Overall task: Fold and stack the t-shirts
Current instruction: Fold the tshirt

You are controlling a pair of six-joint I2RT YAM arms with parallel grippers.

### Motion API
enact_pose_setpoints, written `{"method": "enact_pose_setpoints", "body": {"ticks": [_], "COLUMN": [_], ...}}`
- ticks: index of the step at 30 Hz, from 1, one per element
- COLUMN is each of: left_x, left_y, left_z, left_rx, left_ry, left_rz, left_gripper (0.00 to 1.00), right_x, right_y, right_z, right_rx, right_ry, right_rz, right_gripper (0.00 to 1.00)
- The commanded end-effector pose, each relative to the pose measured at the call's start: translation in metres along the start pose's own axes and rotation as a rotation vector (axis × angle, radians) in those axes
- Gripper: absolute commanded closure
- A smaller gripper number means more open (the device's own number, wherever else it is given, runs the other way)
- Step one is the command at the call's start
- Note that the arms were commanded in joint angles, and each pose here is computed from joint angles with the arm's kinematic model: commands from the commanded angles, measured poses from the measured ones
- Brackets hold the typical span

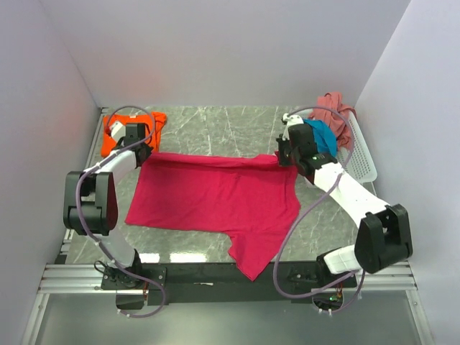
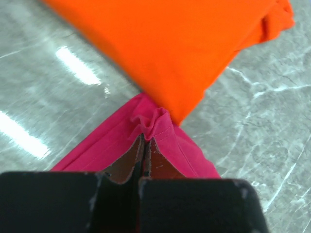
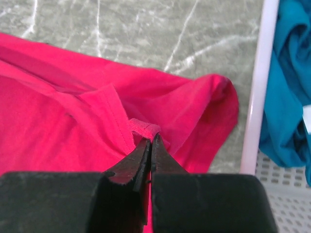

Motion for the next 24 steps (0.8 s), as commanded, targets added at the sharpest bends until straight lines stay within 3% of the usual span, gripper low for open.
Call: {"method": "enact_pose_setpoints", "body": {"ticks": [1,7,14,15,17,19,20,23,24], "left_x": [-0.020,-0.011,-0.002,0.002,0.006,0.013,0.012,0.005,-0.001], "left_y": [0.001,0.010,0.029,0.035,0.045,0.060,0.067,0.074,0.070], "left_z": [-0.018,-0.020,-0.026,-0.027,-0.036,-0.042,-0.052,-0.069,-0.073], "left_rx": [0.021,0.037,-0.060,-0.084,-0.127,-0.186,-0.207,-0.214,-0.201], "left_ry": [-0.083,-0.047,-0.032,-0.027,-0.019,-0.019,-0.027,-0.078,-0.091], "left_rz": [-0.089,-0.106,-0.163,-0.170,-0.209,-0.229,-0.249,-0.307,-0.318], "left_gripper": [0.99,0.99,0.99,0.94,0.79,0.61,0.46,0.19,0.02], "right_x": [0.000,0.017,0.069,0.089,0.106,0.121,0.126,0.122,0.118], "right_y": [-0.002,0.002,0.022,0.025,0.030,0.037,0.039,0.047,0.049], "right_z": [-0.014,-0.017,-0.026,-0.028,-0.032,-0.041,-0.045,-0.056,-0.058], "right_rx": [0.024,0.010,0.128,0.136,0.138,0.124,0.102,-0.002,-0.026], "right_ry": [-0.051,-0.037,-0.004,0.021,0.039,0.057,0.067,0.058,0.044], "right_rz": [0.023,0.056,0.291,0.306,0.392,0.431,0.425,0.423,0.417], "right_gripper": [1.00,1.00,0.96,0.95,0.79,0.75,0.69,0.58,0.56]}}
Point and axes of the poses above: each gripper's point midway between its finger pads, its own z axis out along the fingers, its own y axis along the line the jaws close on, x = y × z, the point moved 8 cm from there along -z, back along the fingers, and after that the axes turned 3 degrees about -z, right-handed, at the moved point
